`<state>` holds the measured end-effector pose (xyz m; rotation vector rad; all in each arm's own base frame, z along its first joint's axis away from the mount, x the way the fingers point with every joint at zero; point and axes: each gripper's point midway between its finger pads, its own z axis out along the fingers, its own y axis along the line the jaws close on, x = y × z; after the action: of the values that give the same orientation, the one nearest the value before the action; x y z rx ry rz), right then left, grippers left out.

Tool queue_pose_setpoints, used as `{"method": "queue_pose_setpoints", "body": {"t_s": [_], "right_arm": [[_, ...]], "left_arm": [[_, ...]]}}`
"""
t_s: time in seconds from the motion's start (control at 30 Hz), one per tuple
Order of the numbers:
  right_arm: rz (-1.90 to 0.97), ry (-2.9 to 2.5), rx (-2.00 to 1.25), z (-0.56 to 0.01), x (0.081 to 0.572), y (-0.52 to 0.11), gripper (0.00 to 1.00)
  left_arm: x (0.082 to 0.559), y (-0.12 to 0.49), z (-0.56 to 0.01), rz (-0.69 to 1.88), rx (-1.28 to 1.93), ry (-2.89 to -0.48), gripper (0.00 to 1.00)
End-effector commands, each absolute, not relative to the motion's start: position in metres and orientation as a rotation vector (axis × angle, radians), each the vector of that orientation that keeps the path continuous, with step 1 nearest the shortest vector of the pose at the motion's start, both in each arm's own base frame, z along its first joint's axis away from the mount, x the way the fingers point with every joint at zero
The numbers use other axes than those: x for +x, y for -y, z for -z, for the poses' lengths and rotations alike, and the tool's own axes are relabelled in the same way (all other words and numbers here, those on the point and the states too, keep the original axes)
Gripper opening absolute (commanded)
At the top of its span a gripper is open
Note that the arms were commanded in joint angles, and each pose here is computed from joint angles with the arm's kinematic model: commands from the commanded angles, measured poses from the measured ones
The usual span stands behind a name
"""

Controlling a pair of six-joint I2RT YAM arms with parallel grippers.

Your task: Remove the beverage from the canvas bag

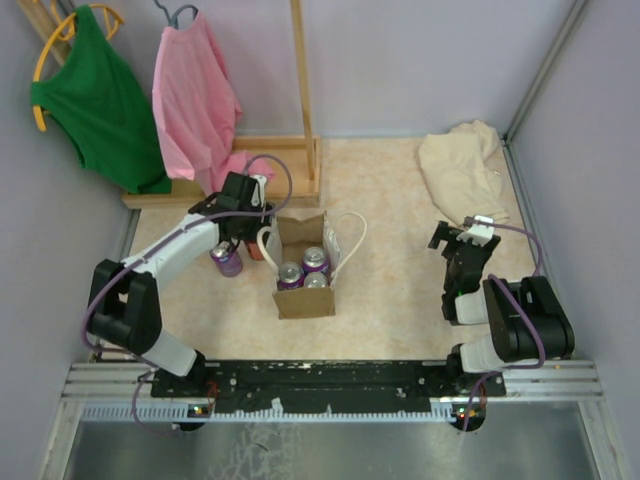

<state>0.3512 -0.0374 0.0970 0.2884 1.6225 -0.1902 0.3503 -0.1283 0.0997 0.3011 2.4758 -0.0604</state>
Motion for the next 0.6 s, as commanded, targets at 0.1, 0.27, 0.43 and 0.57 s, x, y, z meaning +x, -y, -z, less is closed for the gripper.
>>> {"method": "queue_pose_setpoints", "body": {"t_s": [0.1,0.27,0.43,0.57], "right_arm": [[0.192,-1.579,0.289,-0.109,0.355,0.039,0.99],[0.193,-1.580,0.287,-0.108,0.355,0.039,0.99],[0.192,-1.578,0.288,-0.109,0.355,0.039,0.99],[0.192,-1.578,0.289,-0.109,0.355,0.039,0.99]], "left_arm": [[0.367,0.117,-0.099,-0.066,0.262,-2.483,0.14],[0.372,0.121,-0.101,-0.051,0.251,-2.488,0.40],[0.373,0.120,-0.112,-0.052,0.240,-2.454,0.57],[0.374,0.117,-0.117,-0.063,0.239,-2.441,0.65]]}}
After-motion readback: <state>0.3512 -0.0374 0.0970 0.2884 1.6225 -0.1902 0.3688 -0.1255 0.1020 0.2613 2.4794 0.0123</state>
